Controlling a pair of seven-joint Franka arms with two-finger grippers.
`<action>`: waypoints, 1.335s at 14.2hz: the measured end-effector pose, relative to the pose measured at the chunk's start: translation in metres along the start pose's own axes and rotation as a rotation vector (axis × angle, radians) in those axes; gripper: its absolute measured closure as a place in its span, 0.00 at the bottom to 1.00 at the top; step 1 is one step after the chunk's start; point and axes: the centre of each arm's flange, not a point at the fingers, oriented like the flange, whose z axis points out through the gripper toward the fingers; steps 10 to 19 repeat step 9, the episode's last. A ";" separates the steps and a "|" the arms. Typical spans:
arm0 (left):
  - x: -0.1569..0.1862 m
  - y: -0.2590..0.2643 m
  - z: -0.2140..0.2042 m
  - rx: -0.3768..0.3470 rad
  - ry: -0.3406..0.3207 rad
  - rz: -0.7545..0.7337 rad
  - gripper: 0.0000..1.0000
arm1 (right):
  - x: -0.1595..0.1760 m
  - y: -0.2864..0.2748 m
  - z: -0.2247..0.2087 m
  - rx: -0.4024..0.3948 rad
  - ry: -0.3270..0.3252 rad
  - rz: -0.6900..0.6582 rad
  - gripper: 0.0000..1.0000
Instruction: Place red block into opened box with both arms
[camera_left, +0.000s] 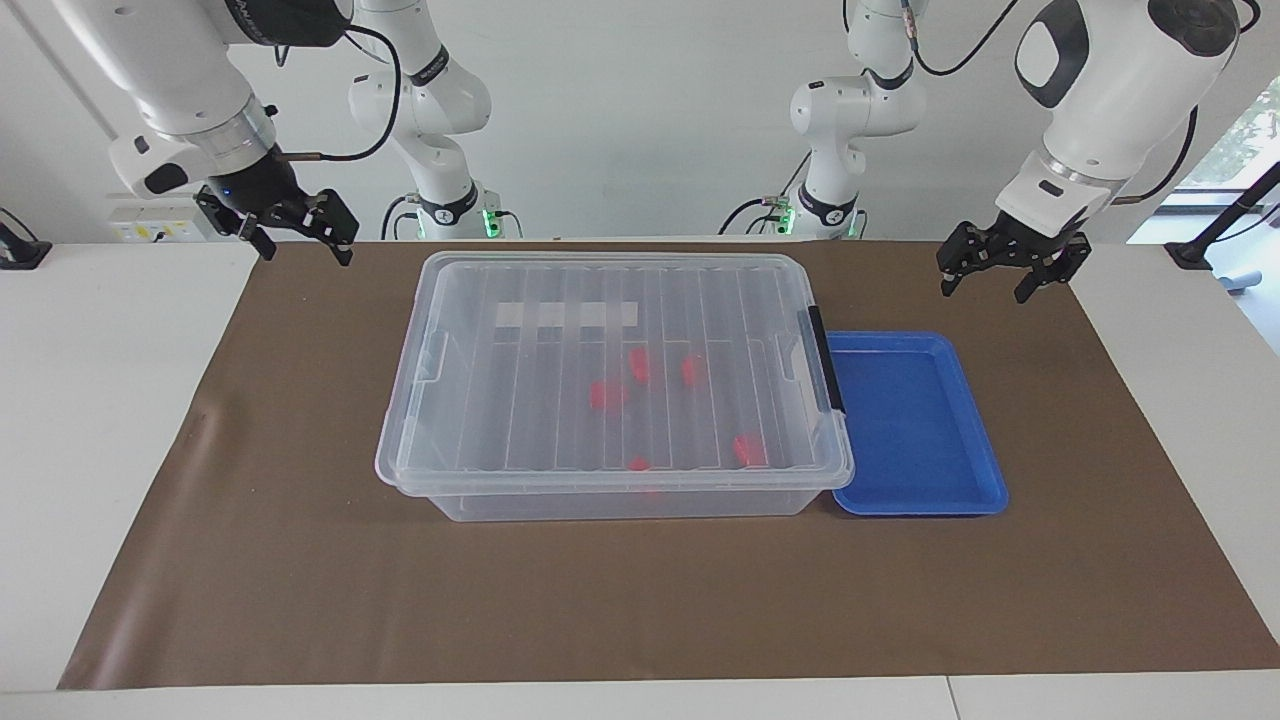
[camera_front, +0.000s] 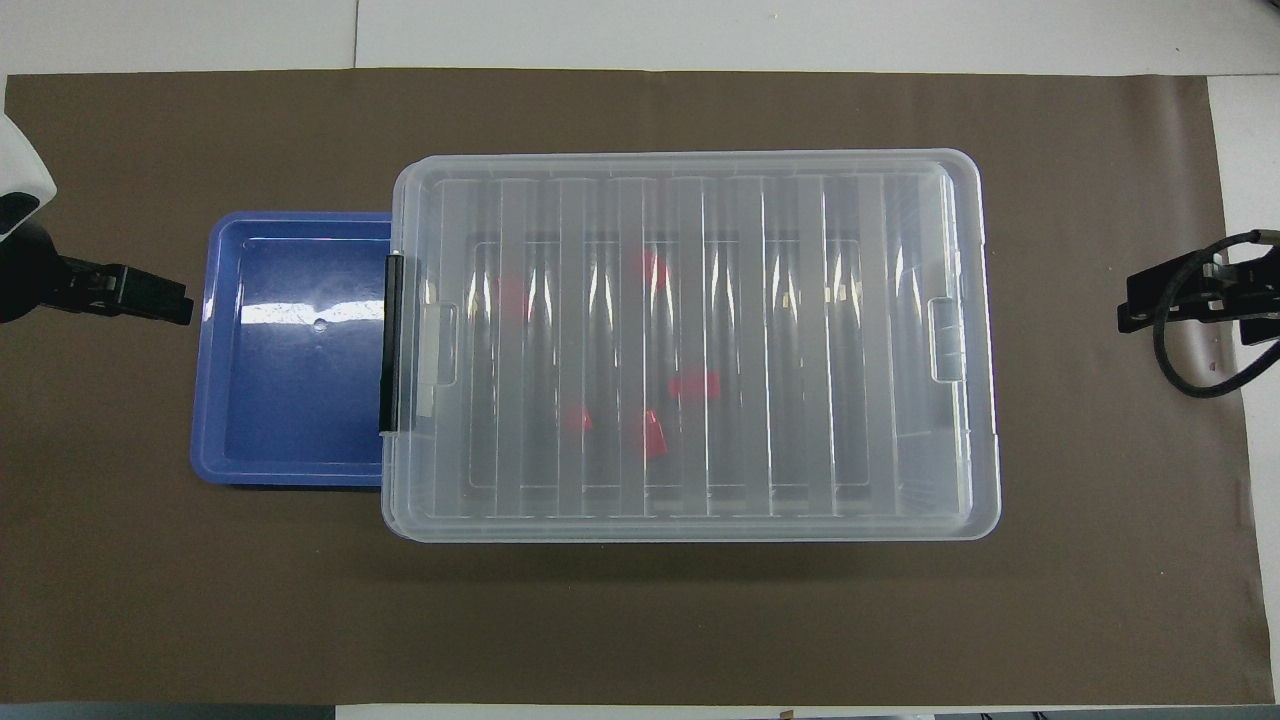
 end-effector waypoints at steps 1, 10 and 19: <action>0.000 0.000 0.000 0.000 0.000 0.000 0.00 | 0.000 -0.001 0.000 0.000 0.000 -0.002 0.00; 0.000 0.000 0.000 0.000 0.000 0.000 0.00 | -0.001 -0.003 -0.002 0.000 0.005 -0.006 0.00; 0.000 0.000 0.000 0.000 0.000 0.000 0.00 | -0.001 -0.003 -0.002 0.000 0.005 -0.006 0.00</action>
